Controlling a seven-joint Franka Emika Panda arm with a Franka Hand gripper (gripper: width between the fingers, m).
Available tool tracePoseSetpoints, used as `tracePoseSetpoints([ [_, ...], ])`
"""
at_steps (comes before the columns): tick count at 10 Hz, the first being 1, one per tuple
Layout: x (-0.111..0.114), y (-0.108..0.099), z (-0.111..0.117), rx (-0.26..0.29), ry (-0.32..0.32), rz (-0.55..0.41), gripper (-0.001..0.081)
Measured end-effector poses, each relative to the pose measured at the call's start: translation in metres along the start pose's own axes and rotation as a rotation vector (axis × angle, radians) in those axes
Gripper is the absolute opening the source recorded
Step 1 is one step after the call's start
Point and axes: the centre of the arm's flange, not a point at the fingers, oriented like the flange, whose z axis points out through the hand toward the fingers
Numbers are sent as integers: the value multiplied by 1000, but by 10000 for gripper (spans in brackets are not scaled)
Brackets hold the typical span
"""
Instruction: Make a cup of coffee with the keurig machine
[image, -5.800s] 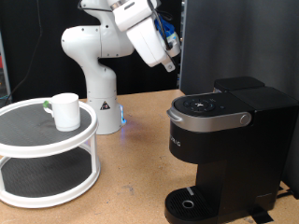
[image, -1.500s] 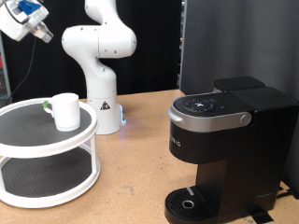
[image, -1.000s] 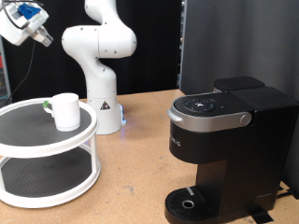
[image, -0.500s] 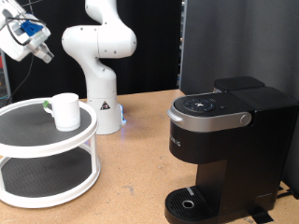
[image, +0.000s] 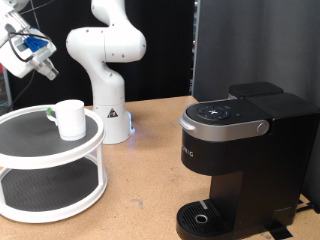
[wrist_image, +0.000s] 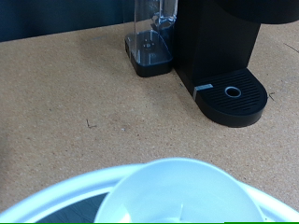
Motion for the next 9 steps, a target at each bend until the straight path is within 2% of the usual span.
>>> tracePoseSetpoints([
  [2,-6,3,7,-14,9,-1,2],
  [3,-9,5,11,-22,14,-3,104],
  [4,-13,7,14,-33,13,-2,241],
  [5,-17,8,17,-44,3,-2,241],
  [6,-20,9,20,-53,-8,-3,426],
  [7,-24,10,22,-61,-14,-6,426],
  [8,-28,11,25,-64,-14,-8,563],
  [9,-31,12,26,-69,-7,-13,563],
])
